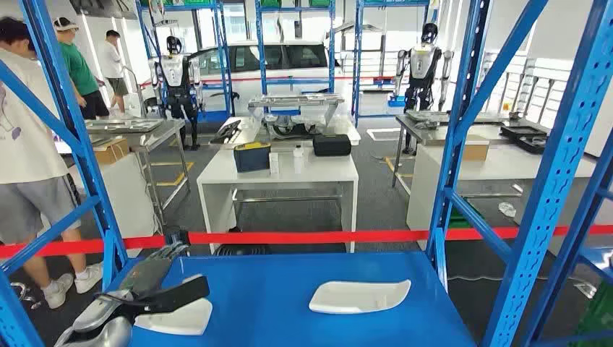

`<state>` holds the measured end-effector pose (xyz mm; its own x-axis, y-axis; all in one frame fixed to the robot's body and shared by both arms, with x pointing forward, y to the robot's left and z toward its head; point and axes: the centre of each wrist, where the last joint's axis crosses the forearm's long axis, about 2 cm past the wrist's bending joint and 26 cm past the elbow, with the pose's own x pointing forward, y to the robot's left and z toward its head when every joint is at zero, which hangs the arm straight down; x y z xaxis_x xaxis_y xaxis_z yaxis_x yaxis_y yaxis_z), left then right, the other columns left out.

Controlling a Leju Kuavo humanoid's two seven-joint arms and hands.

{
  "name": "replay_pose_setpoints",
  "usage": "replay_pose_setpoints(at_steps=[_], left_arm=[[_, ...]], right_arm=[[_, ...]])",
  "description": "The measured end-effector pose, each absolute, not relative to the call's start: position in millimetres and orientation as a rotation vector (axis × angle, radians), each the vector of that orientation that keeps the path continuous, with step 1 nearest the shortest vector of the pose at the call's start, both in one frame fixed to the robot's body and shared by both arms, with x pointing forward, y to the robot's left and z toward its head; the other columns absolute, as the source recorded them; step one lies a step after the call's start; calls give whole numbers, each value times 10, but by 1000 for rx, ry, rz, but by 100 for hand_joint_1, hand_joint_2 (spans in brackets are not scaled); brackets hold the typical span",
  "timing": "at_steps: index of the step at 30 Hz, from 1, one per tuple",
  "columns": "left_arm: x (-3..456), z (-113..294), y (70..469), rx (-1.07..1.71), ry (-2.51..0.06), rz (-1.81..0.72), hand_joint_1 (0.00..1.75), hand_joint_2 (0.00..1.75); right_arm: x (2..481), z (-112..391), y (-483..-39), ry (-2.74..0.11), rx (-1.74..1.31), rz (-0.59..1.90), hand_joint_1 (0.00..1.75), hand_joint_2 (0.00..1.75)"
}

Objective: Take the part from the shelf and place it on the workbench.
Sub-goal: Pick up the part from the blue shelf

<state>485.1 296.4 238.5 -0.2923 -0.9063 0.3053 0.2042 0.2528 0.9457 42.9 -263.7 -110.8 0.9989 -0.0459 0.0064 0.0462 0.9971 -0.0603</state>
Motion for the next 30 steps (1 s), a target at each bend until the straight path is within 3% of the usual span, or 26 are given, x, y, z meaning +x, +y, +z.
replay_pose_setpoints(at_steps=[7, 11, 22, 30], left_arm=[[4840, 2368, 3010, 710, -1441, -1278, 0, 0], [4806, 2279, 3061, 662, -1438, -1276, 0, 175], [4798, 2265, 3165, 478, -1461, -1242, 0, 175], [4711, 2144, 3365, -140, -1559, -1132, 0, 175]], right_arm=[[440, -1108, -2645, -8, -63, -45, 0, 0], [434, -1108, -2646, -5, -63, -45, 0, 0], [440, -1108, -2648, -7, -62, -48, 0, 0], [437, -1109, -2656, -3, -60, -70, 0, 0]])
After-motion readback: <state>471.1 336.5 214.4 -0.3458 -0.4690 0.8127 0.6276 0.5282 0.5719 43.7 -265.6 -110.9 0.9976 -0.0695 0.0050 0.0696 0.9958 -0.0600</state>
